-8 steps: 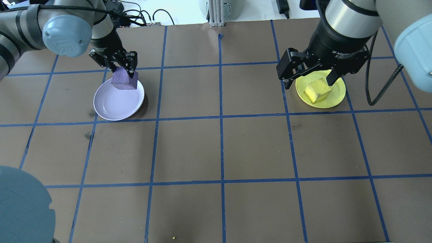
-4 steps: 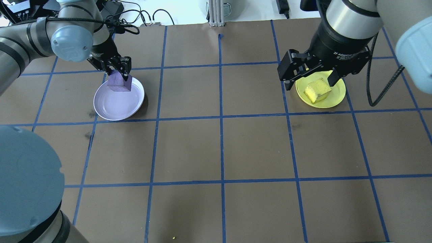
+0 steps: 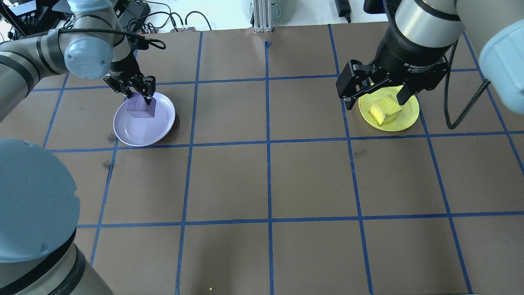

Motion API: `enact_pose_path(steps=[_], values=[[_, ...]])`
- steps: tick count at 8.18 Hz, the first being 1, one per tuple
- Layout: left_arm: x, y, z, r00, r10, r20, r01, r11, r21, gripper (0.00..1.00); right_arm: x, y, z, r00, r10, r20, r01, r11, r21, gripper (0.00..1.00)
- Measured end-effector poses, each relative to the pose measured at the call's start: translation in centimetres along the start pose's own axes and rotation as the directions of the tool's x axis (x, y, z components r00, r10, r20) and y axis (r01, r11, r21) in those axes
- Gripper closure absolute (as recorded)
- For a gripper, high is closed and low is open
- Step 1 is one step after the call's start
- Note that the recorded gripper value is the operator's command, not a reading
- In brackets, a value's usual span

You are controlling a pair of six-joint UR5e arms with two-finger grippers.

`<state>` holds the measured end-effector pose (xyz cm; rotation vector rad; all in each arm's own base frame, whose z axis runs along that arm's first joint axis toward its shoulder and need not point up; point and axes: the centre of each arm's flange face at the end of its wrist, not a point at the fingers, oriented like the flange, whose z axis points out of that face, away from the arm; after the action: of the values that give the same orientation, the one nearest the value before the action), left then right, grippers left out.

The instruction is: Sort blocks by color into plates

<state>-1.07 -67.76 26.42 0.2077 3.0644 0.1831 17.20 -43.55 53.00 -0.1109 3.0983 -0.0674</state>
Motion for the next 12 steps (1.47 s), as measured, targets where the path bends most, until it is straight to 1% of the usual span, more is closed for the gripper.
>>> enact_pose_path(steps=[2, 3, 5, 6, 7, 9, 10, 12], values=[[-0.3, 0.3, -0.9, 1.0, -0.008, 0.006, 0.008, 1.0, 0.01, 0.0, 0.0, 0.0, 0.0, 1.0, -0.001, -0.004, 0.001, 1.0, 0.001, 0.0], [-0.1, 0.8, -2.5, 1.0, -0.012, 0.012, 0.011, 1.0, 0.028, 0.0, 0.1, -0.1, 0.0, 1.0, -0.001, -0.004, 0.001, 1.0, 0.003, 0.0], [1.0, 3.0, -7.7, 0.999, -0.042, 0.019, 0.04, 0.996, 0.085, 0.0, 0.1, -0.1, -0.2, 1.0, 0.0, -0.007, 0.0, 1.0, 0.013, 0.0], [2.0, 4.5, -10.5, 0.997, -0.079, 0.016, 0.077, 0.991, 0.107, 0.0, 0.1, -0.1, -0.2, 1.0, 0.0, -0.007, 0.0, 1.0, 0.014, 0.0], [3.3, 6.4, -13.4, 0.993, -0.114, 0.012, 0.111, 0.987, 0.12, 0.0, 0.1, -0.1, -0.2, 1.0, 0.001, -0.008, -0.001, 1.0, 0.015, 0.0], [5.9, 11.4, -19.2, 0.988, -0.155, 0.009, 0.152, 0.977, 0.148, 0.0, 0.1, -0.1, -0.2, 1.0, 0.002, -0.008, -0.002, 1.0, 0.015, 0.0], [6.6, 13.4, -21.3, 0.986, -0.164, 0.004, 0.161, 0.972, 0.172, 0.0, 0.1, 0.0, -0.2, 1.0, 0.002, -0.009, -0.002, 1.0, 0.013, 0.0], [7.3, 16.0, -24.1, 0.985, -0.173, -0.016, 0.172, 0.962, 0.213, 0.0, 0.2, 0.0, -0.1, 1.0, 0.003, -0.009, -0.002, 1.0, 0.005, 0.0]])
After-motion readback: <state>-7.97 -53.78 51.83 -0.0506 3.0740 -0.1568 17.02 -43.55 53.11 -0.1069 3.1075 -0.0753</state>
